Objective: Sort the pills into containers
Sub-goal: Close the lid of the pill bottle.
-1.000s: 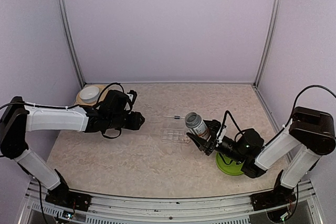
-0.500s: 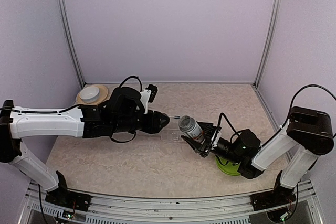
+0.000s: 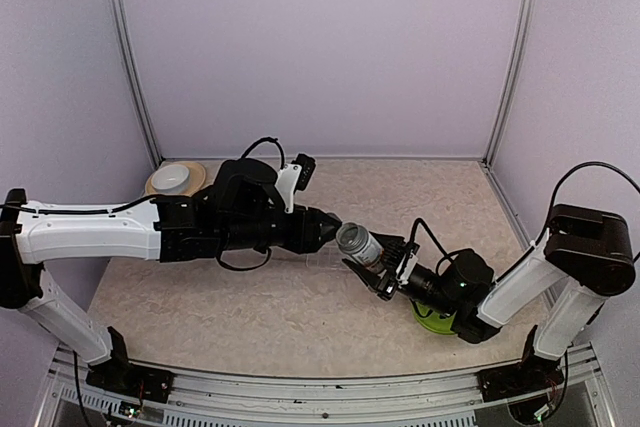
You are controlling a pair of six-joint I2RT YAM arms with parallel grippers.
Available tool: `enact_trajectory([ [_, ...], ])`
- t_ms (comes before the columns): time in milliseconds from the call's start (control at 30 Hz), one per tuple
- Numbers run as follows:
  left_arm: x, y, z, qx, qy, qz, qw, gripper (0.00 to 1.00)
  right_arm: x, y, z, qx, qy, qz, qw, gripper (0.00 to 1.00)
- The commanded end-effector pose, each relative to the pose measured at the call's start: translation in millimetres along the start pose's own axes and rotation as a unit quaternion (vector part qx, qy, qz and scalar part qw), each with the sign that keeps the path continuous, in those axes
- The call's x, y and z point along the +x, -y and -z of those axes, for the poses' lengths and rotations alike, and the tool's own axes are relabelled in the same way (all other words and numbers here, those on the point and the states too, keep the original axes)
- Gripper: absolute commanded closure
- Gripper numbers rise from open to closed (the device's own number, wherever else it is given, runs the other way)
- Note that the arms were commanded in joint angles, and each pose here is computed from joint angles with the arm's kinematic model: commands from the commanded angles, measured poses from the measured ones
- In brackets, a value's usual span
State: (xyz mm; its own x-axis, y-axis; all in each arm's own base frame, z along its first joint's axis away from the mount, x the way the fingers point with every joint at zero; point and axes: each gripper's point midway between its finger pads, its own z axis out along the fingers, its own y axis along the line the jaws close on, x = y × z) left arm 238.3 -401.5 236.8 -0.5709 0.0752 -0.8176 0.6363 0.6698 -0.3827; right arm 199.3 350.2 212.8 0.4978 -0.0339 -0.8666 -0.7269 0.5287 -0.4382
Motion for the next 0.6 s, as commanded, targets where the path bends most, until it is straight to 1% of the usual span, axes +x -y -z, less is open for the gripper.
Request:
enact_trajectory([
  [0, -28.9, 3.3, 17.9, -0.011, 0.044, 0.005, 0.999, 0.62, -23.5, 17.2, 2.8, 0.047, 0.046, 0.005, 0.998, 1.0],
  [167, -45.2, 6.4, 37.8, -0.006, 0.071, 0.006, 0.997, 0.63, -22.9, 21.6, 3.1, 0.059, 0.045, 0.002, 0.997, 1.0],
  [267, -51.1, 13.8, 47.2, 0.015, 0.08, 0.007, 0.997, 0.62, -21.7, 21.2, 2.3, 0.059, 0.043, 0.003, 0.997, 1.0],
  [467, -41.2, 37.1, 43.4, 0.077, 0.05, 0.004, 0.996, 0.63, -18.4, 26.6, 1.4, 0.075, 0.034, 0.002, 0.997, 1.0],
  [567, -34.3, 42.7, 38.7, 0.088, 0.038, 0.002, 0.995, 0.63, -18.4, 26.6, 1.5, 0.075, 0.033, 0.002, 0.997, 1.0],
])
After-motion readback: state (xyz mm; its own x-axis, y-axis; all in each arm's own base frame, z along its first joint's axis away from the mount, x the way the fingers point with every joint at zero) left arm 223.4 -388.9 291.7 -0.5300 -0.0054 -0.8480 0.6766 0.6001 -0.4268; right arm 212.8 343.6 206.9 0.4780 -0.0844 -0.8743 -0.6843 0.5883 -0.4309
